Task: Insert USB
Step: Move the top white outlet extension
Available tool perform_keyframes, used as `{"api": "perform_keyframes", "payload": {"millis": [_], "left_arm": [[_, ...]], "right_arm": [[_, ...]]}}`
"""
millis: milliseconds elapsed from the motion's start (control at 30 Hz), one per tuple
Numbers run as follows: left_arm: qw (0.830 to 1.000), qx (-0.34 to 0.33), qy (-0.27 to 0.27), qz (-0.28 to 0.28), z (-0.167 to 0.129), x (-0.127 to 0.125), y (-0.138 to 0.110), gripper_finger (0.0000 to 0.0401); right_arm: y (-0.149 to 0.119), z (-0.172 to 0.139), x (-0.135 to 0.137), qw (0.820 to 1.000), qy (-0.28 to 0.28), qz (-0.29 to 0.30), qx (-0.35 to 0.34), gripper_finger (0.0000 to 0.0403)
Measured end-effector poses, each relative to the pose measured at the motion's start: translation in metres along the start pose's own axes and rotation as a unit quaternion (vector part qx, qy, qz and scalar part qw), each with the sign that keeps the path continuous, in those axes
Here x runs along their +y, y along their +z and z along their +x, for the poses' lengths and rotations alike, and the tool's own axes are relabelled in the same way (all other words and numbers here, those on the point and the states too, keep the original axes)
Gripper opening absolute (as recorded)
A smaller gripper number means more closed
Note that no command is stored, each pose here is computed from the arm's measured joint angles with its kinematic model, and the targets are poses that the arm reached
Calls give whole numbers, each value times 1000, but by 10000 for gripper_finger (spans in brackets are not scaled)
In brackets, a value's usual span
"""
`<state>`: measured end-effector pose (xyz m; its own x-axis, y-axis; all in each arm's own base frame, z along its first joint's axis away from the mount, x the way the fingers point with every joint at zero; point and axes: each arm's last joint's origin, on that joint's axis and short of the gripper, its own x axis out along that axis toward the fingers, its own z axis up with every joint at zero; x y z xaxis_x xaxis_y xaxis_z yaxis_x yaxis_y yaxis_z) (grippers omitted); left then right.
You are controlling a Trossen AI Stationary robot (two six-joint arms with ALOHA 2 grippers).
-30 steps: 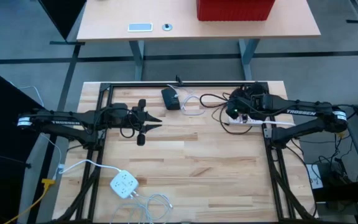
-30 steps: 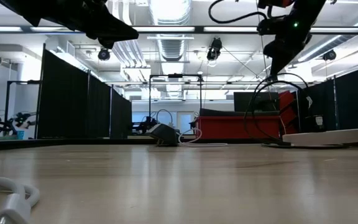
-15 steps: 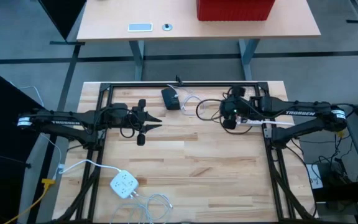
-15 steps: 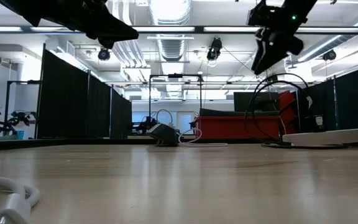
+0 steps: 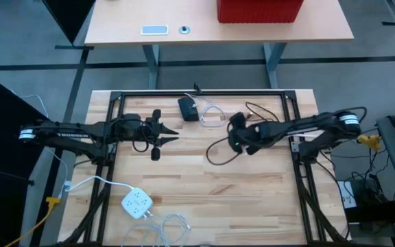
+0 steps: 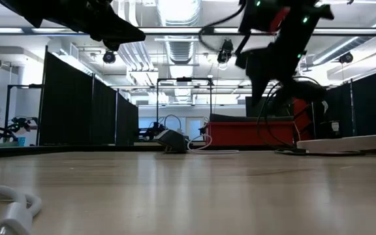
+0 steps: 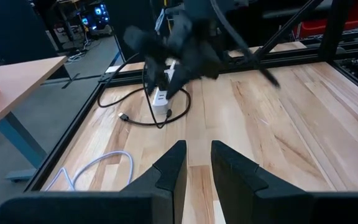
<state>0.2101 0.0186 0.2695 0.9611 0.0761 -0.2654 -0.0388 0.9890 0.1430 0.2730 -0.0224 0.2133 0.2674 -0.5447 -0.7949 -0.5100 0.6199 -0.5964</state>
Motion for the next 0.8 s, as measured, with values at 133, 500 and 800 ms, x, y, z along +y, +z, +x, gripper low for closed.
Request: {"api": "perform_keyframes", "payload": {"millis": [133, 500, 800], "left_arm": [[1000, 0, 0, 0, 0, 0, 0, 64], [1000, 2, 0, 0, 0, 0, 0, 64], [1000, 3, 0, -2, 0, 0, -1, 64]], "right_arm": [[13, 20, 3, 999, -22, -28, 32, 190], [5, 24, -29, 970, -194, 103, 108, 185], [-39, -33, -45, 966, -103, 223, -79, 168]]}}
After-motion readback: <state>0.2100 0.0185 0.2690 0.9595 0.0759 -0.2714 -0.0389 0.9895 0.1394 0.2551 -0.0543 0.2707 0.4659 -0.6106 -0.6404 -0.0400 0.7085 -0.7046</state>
